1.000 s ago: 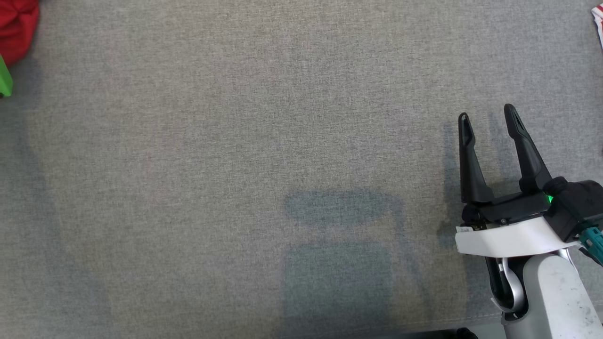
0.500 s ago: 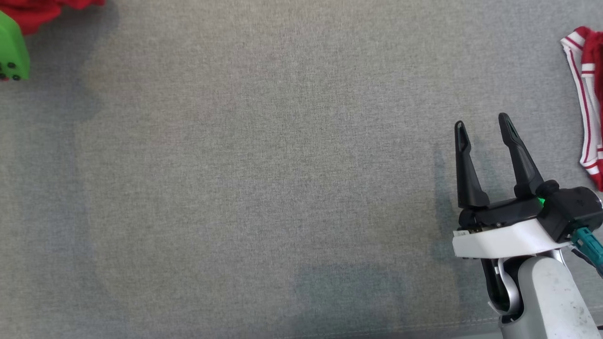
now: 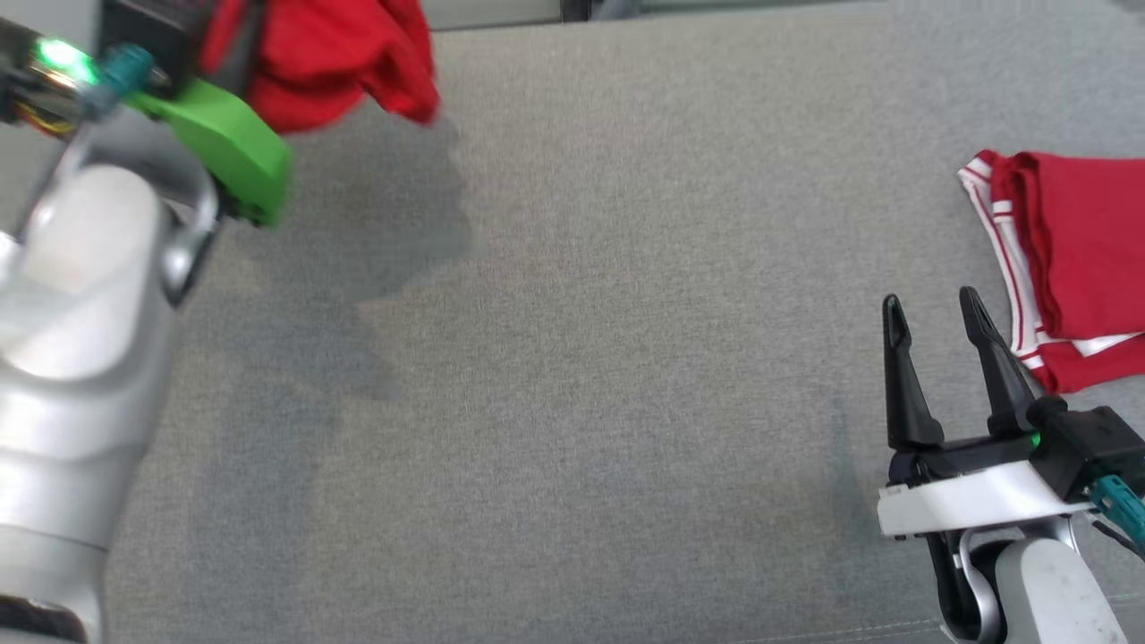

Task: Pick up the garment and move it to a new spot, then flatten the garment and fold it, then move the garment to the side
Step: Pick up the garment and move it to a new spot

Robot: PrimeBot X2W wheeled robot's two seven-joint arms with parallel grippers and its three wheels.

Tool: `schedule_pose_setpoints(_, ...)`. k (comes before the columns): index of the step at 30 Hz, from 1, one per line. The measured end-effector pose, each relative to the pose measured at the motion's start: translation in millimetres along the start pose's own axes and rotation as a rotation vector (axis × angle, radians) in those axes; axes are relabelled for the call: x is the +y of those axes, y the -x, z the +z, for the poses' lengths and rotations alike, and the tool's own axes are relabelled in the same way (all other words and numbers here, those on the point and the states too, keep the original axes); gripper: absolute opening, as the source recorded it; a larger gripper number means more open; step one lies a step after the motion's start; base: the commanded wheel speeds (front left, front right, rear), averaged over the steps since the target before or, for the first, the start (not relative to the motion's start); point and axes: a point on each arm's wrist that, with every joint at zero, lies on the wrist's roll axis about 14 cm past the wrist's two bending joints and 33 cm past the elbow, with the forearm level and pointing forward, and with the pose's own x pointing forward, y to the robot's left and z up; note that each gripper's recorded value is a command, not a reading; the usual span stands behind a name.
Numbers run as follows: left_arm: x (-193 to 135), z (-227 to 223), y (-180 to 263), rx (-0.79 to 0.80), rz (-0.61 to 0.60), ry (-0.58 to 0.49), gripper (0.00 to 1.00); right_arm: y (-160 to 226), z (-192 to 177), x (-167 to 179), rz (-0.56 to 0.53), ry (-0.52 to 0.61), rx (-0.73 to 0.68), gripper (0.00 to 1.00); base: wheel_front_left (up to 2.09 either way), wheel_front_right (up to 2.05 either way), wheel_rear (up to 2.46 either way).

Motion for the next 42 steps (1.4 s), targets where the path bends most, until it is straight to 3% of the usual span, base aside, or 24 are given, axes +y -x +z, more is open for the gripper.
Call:
schedule_pose_setpoints(5, -84, 15, 24, -0.057, -0.175, 0.069, 0.0, 23, 20, -10, -0.041, 0.0, -0.038, 1.0, 0.0, 0.0, 0.0)
schedule_pose_setpoints(11, -158, -6, 45, -0.013, -0.321, 0.134, 0.0, 43, 29, -23, -0.09, -0.001, -0.052, 1.0, 0.0, 0.0, 0.0)
schedule_pose_setpoints(21, -228, -51, 68, 0.069, -0.401, 0.2, 0.0, 62, 36, -38, -0.145, -0.001, -0.062, 1.0, 0.0, 0.0, 0.0)
schedule_pose_setpoints(24, -236, -66, 76, 0.114, -0.398, 0.207, 0.53, 65, 38, -40, -0.153, 0.0, -0.067, 1.0, 0.0, 0.0, 0.0)
schedule_pose_setpoints(25, -237, -69, 78, 0.122, -0.394, 0.216, 0.85, 65, 39, -40, -0.154, 0.0, -0.071, 1.0, 0.0, 0.0, 0.0)
schedule_pose_setpoints(26, -238, -71, 80, 0.13, -0.391, 0.221, 1.0, 66, 40, -40, -0.154, 0.001, -0.076, 1.0, 0.0, 0.0, 0.0)
schedule_pose_setpoints(32, -232, -55, 84, 0.093, -0.331, 0.277, 1.0, 68, 48, -38, -0.149, 0.001, -0.099, 1.0, 0.0, 0.0, 0.0)
schedule_pose_setpoints(42, -184, -33, 116, -0.014, -0.101, 0.405, 1.0, 73, 51, -30, -0.123, -0.003, -0.105, 1.0, 0.0, 0.0, 0.0)
